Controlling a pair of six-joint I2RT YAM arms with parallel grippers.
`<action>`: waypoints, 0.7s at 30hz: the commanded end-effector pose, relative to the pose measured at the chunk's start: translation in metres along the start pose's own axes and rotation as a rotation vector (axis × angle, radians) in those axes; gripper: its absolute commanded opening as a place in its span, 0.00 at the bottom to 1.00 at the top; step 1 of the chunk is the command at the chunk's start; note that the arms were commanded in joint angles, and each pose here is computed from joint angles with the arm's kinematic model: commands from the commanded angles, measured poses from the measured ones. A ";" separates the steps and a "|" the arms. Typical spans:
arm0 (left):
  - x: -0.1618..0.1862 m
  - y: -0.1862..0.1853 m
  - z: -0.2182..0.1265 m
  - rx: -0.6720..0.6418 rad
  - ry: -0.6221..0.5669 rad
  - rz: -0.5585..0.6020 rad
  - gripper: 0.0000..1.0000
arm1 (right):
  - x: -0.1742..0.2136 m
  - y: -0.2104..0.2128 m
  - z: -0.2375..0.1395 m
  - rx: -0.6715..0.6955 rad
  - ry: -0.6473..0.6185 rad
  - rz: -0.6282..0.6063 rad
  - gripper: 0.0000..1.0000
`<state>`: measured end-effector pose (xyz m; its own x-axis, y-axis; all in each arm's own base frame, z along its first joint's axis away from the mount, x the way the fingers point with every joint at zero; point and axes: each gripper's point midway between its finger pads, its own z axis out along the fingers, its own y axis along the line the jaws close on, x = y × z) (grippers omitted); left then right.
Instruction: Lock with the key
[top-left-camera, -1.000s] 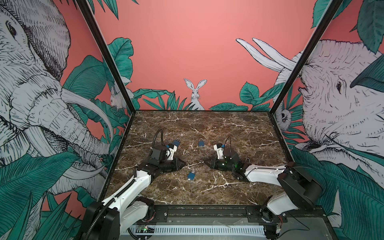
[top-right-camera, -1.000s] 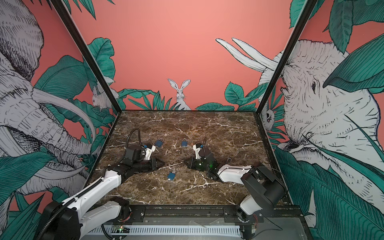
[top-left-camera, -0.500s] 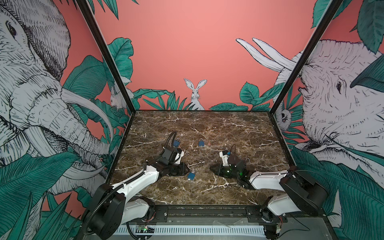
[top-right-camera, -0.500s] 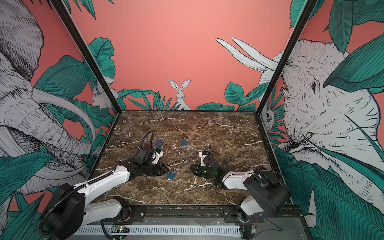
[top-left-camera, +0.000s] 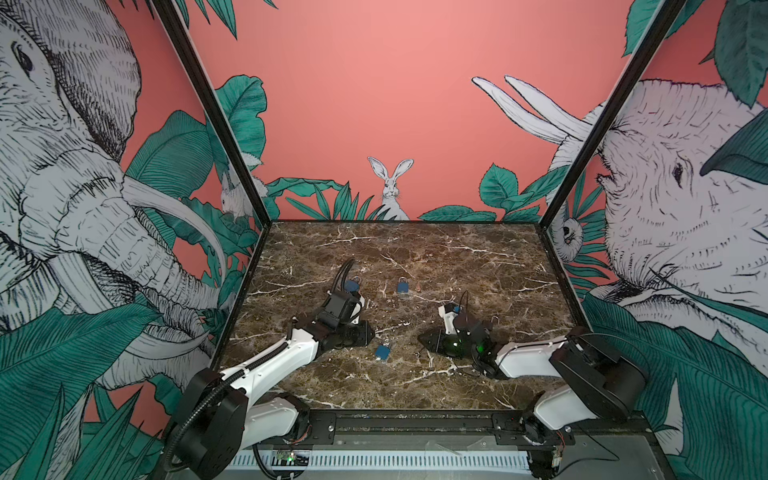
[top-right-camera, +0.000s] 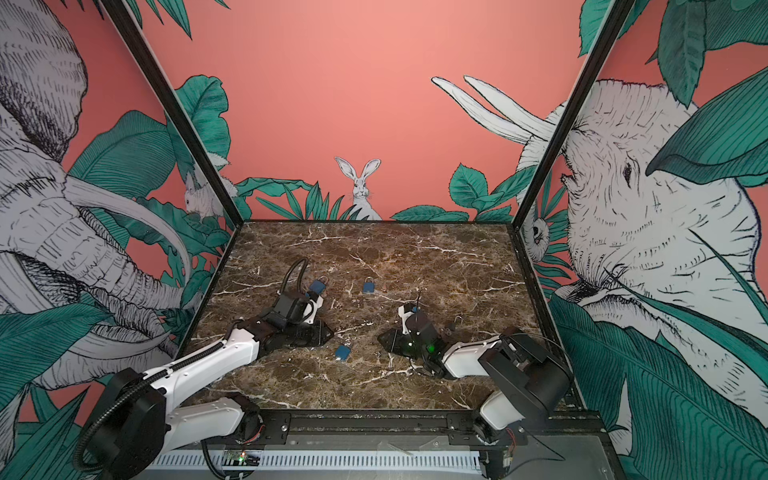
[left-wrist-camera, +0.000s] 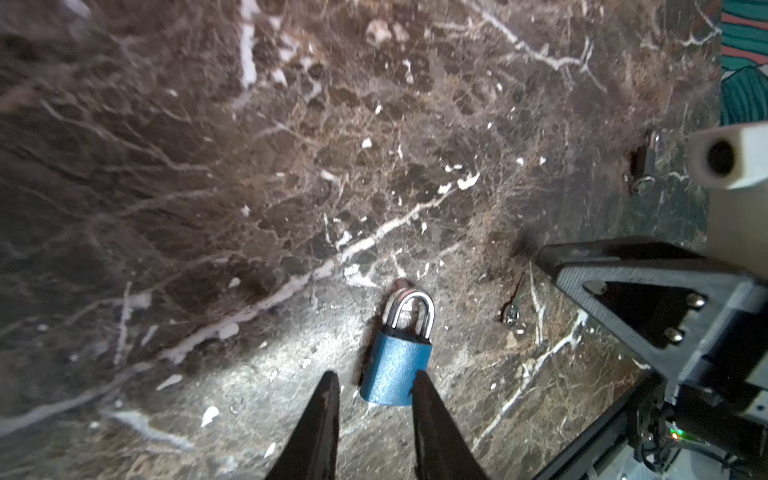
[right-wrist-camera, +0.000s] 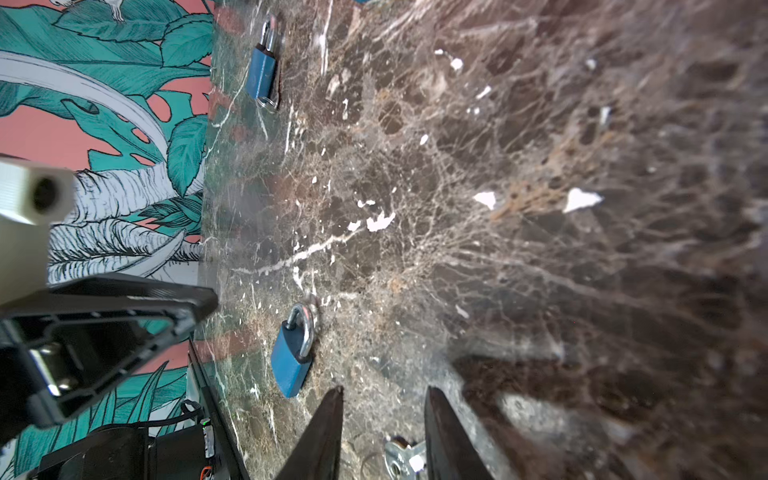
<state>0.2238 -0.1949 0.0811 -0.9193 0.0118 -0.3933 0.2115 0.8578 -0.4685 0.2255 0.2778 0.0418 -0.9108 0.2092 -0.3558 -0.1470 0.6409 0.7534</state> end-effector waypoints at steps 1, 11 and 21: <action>-0.019 0.000 -0.019 -0.055 -0.080 0.040 0.30 | -0.007 0.002 -0.002 0.017 -0.020 -0.033 0.35; -0.041 0.022 -0.057 -0.231 -0.234 0.103 0.33 | -0.025 -0.004 -0.042 0.244 -0.038 -0.218 0.48; -0.077 0.044 -0.108 -0.480 -0.403 0.175 0.34 | -0.068 -0.019 -0.130 0.529 -0.290 -0.335 0.68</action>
<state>0.2621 -0.1248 0.1560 -0.7237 0.0274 -0.6896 0.1455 0.9828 -0.1137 0.2398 0.1953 0.1250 -0.7353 0.1213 -0.6668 -0.2072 0.8965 0.3915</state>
